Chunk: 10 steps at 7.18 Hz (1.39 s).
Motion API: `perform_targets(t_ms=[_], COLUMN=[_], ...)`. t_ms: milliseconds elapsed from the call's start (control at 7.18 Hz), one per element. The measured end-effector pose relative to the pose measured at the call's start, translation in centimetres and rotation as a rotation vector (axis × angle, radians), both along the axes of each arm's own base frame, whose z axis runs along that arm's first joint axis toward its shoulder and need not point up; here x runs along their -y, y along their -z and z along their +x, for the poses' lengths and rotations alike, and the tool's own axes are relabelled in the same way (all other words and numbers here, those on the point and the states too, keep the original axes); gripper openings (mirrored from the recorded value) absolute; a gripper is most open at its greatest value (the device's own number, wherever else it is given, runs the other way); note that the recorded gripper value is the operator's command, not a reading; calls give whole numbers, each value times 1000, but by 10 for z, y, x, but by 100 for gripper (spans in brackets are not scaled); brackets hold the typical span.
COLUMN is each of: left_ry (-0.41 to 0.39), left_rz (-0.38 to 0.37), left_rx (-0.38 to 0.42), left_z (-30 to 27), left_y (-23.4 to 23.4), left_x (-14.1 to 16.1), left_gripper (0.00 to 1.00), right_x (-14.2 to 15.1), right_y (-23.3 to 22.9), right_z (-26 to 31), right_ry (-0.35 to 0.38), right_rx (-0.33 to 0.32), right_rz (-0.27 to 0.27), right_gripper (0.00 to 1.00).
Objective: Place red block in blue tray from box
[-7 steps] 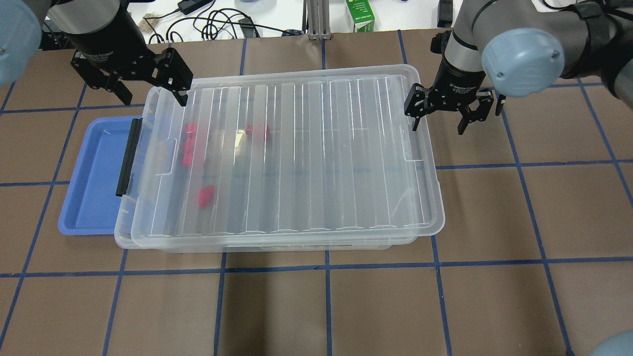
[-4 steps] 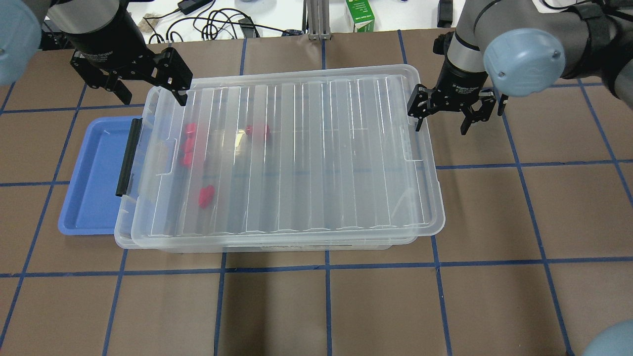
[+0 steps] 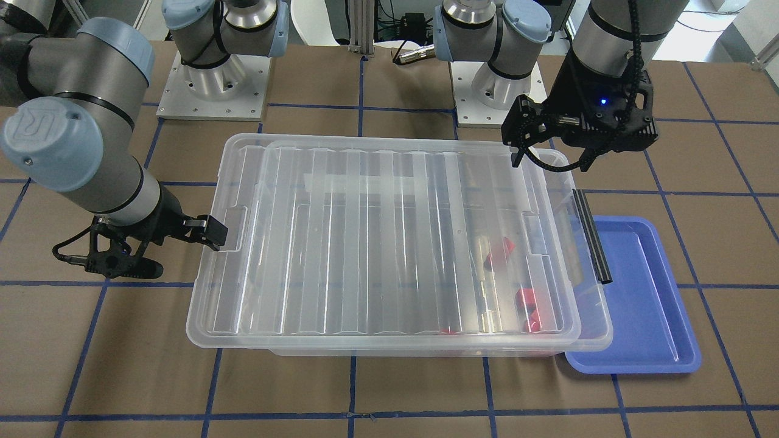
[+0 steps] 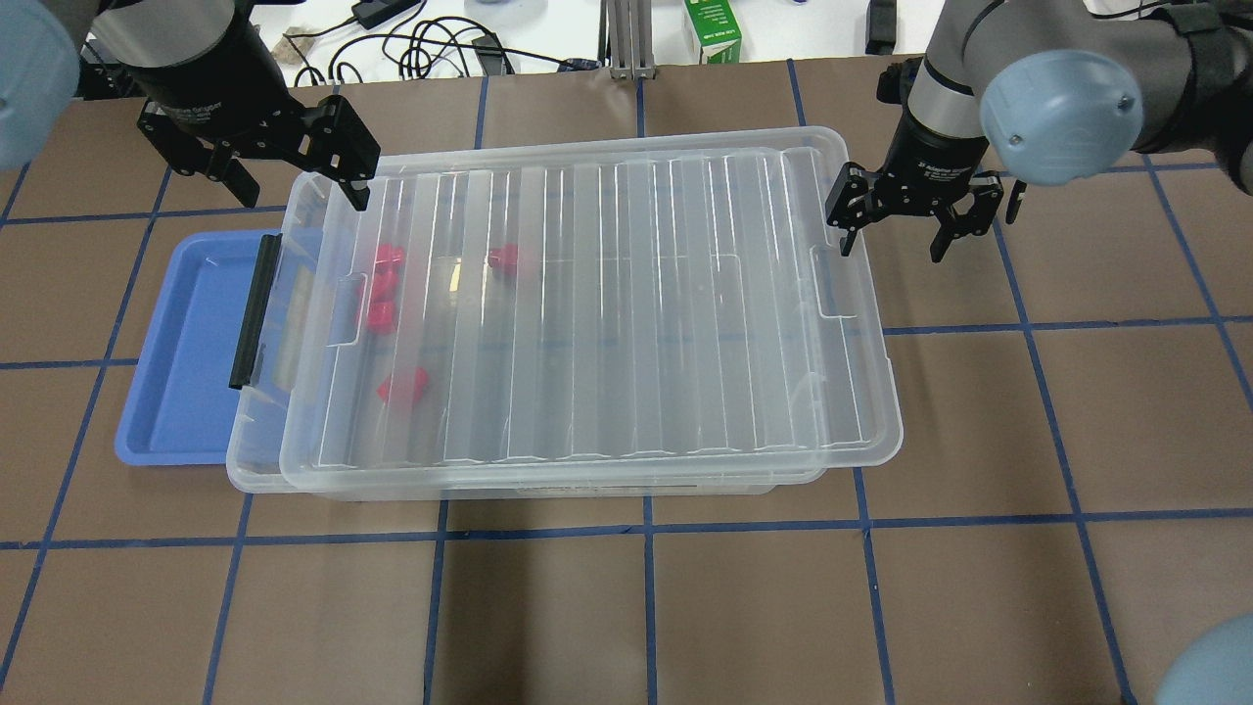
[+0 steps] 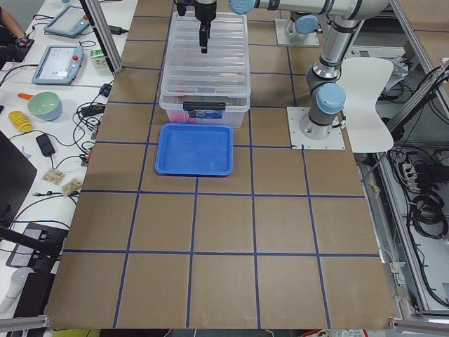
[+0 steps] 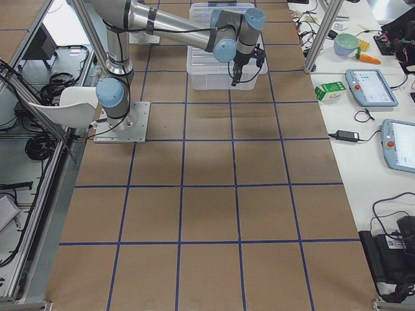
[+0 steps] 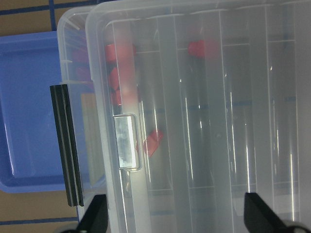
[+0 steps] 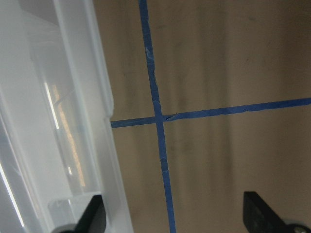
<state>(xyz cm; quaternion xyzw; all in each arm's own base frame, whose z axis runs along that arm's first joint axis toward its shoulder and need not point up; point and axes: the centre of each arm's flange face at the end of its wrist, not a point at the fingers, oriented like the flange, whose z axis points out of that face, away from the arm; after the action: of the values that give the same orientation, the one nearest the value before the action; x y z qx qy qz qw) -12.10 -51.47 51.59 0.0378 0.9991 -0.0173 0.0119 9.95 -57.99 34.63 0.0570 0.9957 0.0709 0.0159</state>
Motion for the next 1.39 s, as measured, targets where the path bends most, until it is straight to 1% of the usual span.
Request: perform_targets(t_ms=[418, 696, 975, 1392], left_ry=[-2, -2, -3, -23], left_rz=[-1, -2, -2, -10], left_rx=[-1, -1, -1, -13], left_z=[0, 0, 0, -3], left_y=[0, -1, -1, 12], left_x=[0, 0, 0, 10], left_gripper=[100, 100, 100, 100], right_x=[3, 5, 7, 10], right_y=[-1, -2, -4, -5], right_z=[-25, -34, -52, -84], right_ry=[-1, -30, -32, -37], right_rx=[-10, -28, -28, -26], right_rz=[-2, -3, -6, -8], right_gripper=[100, 100, 100, 100])
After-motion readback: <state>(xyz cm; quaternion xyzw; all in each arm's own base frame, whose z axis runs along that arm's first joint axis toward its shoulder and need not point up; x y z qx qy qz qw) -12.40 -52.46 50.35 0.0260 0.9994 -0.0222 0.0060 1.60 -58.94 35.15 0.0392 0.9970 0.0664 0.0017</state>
